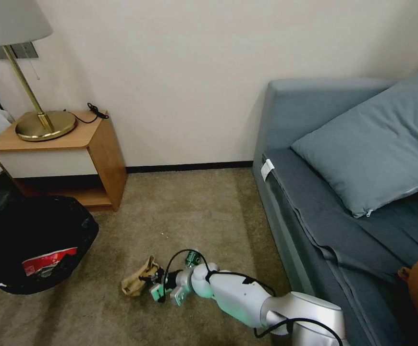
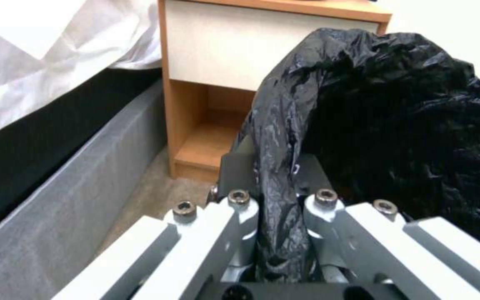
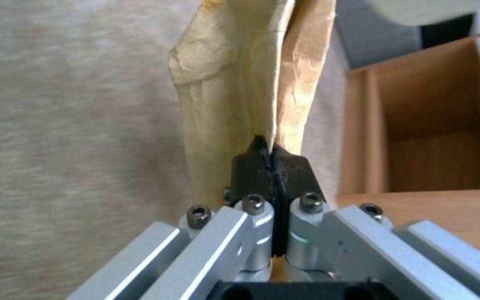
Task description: Pick up the trash bin, then pick up the garbage on the floor and place it into the trash bin.
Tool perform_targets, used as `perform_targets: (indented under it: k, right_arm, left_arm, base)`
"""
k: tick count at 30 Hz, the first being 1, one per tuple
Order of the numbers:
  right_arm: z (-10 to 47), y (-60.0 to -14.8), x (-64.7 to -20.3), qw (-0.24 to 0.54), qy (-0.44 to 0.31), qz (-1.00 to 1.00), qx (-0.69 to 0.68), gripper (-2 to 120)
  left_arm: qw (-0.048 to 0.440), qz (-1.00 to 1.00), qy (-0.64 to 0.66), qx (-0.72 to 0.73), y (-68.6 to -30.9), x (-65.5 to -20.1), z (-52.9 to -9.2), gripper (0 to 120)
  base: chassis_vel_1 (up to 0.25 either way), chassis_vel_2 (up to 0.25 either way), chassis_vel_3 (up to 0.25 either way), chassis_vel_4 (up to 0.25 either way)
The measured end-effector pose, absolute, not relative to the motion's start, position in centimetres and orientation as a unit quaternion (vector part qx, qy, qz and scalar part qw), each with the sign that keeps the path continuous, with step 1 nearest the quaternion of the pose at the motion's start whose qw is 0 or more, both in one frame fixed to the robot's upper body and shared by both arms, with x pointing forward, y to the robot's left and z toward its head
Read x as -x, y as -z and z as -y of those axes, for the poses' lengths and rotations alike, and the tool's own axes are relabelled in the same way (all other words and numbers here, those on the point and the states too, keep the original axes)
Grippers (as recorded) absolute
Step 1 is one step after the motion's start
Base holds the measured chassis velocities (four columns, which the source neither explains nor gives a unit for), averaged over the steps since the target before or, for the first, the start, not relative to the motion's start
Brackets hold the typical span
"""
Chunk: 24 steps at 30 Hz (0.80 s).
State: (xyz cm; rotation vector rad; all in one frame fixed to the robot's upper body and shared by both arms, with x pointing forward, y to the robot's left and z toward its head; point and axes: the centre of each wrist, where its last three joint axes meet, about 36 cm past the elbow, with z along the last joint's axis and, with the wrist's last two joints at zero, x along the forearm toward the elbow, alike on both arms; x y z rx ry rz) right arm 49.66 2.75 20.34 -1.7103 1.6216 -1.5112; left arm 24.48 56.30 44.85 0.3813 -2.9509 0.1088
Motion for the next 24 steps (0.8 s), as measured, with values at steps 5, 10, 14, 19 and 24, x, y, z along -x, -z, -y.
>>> perform_targets:
  k: [5, 10, 14, 19, 24]
  right_arm:
    - [-2.9, -22.5, -51.8, 0.179, 0.515, -0.597, 0.589, 0]
    - [-2.4, -26.2, -55.7, 0.187, 0.496, -0.643, 0.553, 0]
    - [-0.9, -30.4, -59.9, 0.201, 0.487, -0.678, 0.513, 0]
    - [1.5, -34.6, -63.4, 0.22, 0.485, -0.701, 0.474, 0]
    - [3.2, -40.4, -65.9, 0.26, 0.48, -0.704, 0.454, 0]
  left_arm:
    - [0.087, 0.987, -0.037, -0.132, -44.5, -24.5, -57.0, 4]
    - [0.089, 0.986, -0.034, -0.133, -44.6, -24.9, -57.7, 4]
    - [0.089, 0.986, -0.035, -0.133, -44.5, -25.3, -58.0, 4]
    - [0.091, 0.987, -0.038, -0.129, -44.0, -25.9, -57.9, 4]
    - [0.09, 0.988, -0.041, -0.117, -43.5, -27.5, -57.0, 4]
  base:
    - [0.0, 0.0, 0.0, 0.0]
    - [0.0, 0.0, 0.0, 0.0]
    - [0.0, 0.0, 0.0, 0.0]
    - [0.0, 0.0, 0.0, 0.0]
    - [0.0, 0.0, 0.0, 0.0]
